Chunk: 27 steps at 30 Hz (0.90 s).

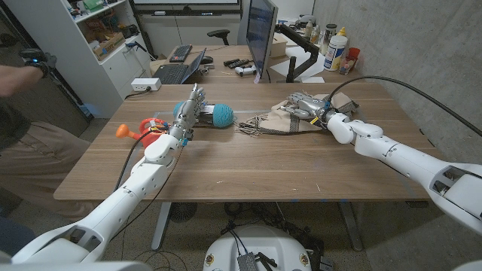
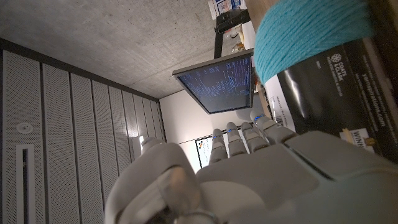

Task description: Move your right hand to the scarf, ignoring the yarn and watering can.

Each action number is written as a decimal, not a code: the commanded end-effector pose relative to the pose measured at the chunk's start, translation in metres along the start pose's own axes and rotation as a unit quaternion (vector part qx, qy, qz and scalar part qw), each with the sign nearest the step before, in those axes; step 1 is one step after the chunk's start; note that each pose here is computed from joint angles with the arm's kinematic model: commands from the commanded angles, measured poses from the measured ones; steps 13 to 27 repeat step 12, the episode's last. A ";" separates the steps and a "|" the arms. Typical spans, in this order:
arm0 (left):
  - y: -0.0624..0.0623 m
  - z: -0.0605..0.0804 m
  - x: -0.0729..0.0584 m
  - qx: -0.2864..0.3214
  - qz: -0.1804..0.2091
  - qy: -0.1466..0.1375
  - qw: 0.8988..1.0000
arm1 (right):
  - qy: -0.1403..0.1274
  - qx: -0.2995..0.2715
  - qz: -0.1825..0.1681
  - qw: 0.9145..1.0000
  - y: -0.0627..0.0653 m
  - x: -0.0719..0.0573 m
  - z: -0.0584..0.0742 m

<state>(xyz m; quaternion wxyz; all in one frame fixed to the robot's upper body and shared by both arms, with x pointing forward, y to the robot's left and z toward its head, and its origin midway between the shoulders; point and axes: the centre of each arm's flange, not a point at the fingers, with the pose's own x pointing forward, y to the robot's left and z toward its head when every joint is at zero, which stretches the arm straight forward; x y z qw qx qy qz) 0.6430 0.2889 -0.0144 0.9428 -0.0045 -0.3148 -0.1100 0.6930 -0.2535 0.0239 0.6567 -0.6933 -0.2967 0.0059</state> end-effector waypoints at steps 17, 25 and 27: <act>0.002 -0.003 -0.001 -0.003 0.007 0.000 1.000 | 0.003 -0.001 0.008 1.000 0.006 0.005 0.000; 0.002 -0.003 -0.001 -0.003 0.007 0.000 1.000 | 0.003 -0.001 0.008 1.000 0.006 0.005 0.000; 0.002 -0.003 -0.001 -0.003 0.007 0.000 1.000 | 0.003 -0.001 0.008 1.000 0.006 0.005 0.000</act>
